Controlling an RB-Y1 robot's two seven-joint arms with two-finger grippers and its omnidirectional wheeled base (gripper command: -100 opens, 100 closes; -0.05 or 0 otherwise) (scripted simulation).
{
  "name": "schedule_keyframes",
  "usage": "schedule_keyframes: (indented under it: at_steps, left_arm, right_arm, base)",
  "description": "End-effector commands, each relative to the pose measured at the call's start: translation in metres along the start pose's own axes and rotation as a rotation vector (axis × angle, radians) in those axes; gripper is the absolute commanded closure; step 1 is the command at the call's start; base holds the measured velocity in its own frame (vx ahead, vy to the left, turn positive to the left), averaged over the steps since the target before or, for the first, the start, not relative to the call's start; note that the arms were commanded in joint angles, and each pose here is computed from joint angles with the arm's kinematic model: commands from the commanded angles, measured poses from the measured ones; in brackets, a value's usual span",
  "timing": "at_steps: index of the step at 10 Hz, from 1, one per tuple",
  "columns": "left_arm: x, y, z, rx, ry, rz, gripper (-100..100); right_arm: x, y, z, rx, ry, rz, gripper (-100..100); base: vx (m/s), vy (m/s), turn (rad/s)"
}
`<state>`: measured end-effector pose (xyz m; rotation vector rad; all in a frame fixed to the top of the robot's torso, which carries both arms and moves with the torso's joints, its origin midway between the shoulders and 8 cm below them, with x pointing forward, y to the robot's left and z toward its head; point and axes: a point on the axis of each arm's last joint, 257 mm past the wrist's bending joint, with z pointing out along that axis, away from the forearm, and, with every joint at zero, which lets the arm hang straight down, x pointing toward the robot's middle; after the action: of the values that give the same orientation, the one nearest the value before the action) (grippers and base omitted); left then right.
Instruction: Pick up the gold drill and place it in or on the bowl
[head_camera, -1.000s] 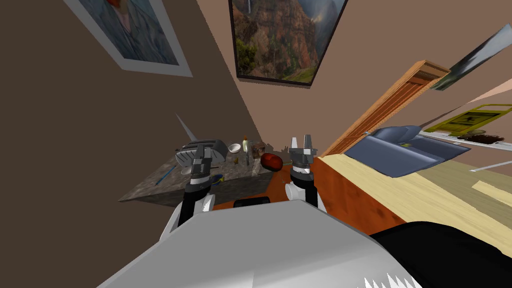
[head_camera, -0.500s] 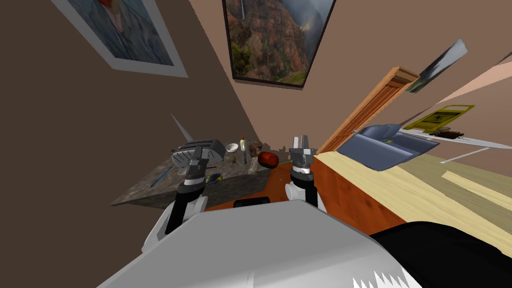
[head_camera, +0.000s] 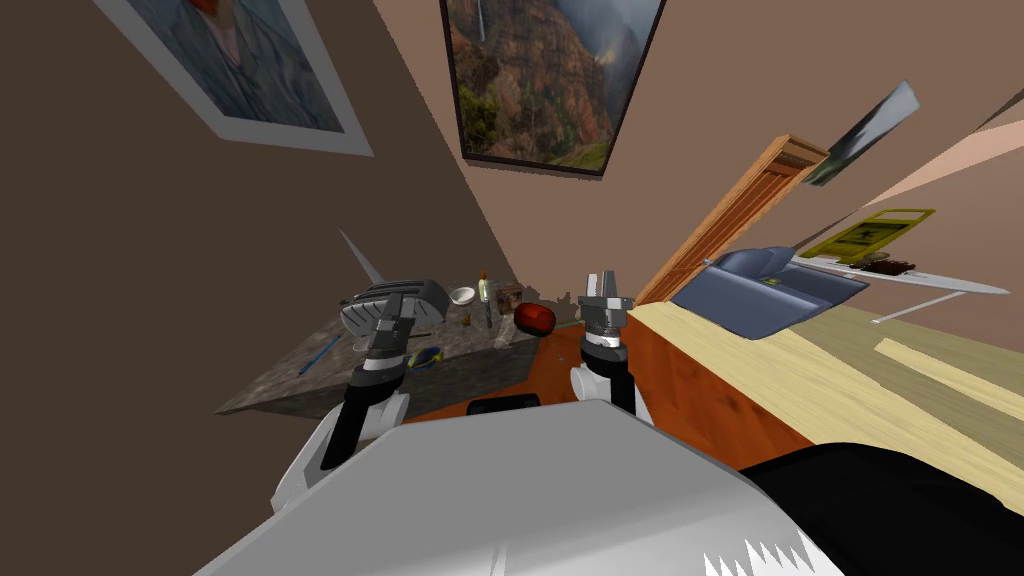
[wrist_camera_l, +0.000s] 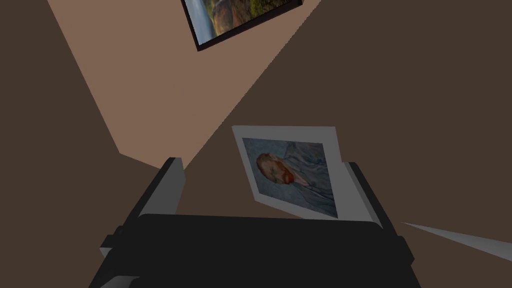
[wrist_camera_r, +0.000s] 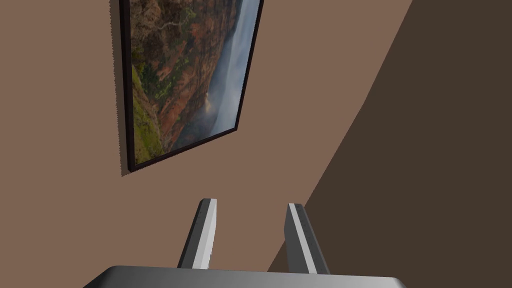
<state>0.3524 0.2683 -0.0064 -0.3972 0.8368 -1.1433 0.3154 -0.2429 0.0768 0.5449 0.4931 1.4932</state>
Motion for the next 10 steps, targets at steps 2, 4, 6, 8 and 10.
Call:
schedule_keyframes:
  at_steps: [2, 4, 6, 8, 10]
  left_arm:
    - [0.000, 0.000, 0.000, 0.000, 0.000, 0.000, -100]
    - [0.000, 0.000, 0.000, 0.000, 0.000, 0.000, -100]
    - [0.003, 0.014, -0.012, -0.036, 0.012, -0.010, -100]
    - [0.004, 0.021, -0.018, -0.054, 0.020, -0.013, -100]
    - [0.004, 0.021, -0.018, -0.054, 0.020, -0.013, -100]
  right_arm:
    - [0.000, 0.000, 0.000, 0.000, 0.000, 0.000, 0]
    - [0.000, 0.000, 0.000, 0.000, 0.000, 0.000, 0]
    - [0.000, 0.000, 0.000, 0.000, 0.000, 0.000, 0]
    - [0.000, 0.000, 0.000, 0.000, 0.000, 0.000, 0]
    - [0.000, 0.000, 0.000, 0.000, 0.000, 0.000, 0]
  base:
    - [-0.004, -0.006, -0.018]
    - [0.000, 0.000, 0.000]
    - [-0.013, -0.023, -0.059]
    - [-0.021, -0.034, -0.093]
    - [0.000, -0.018, -0.008]
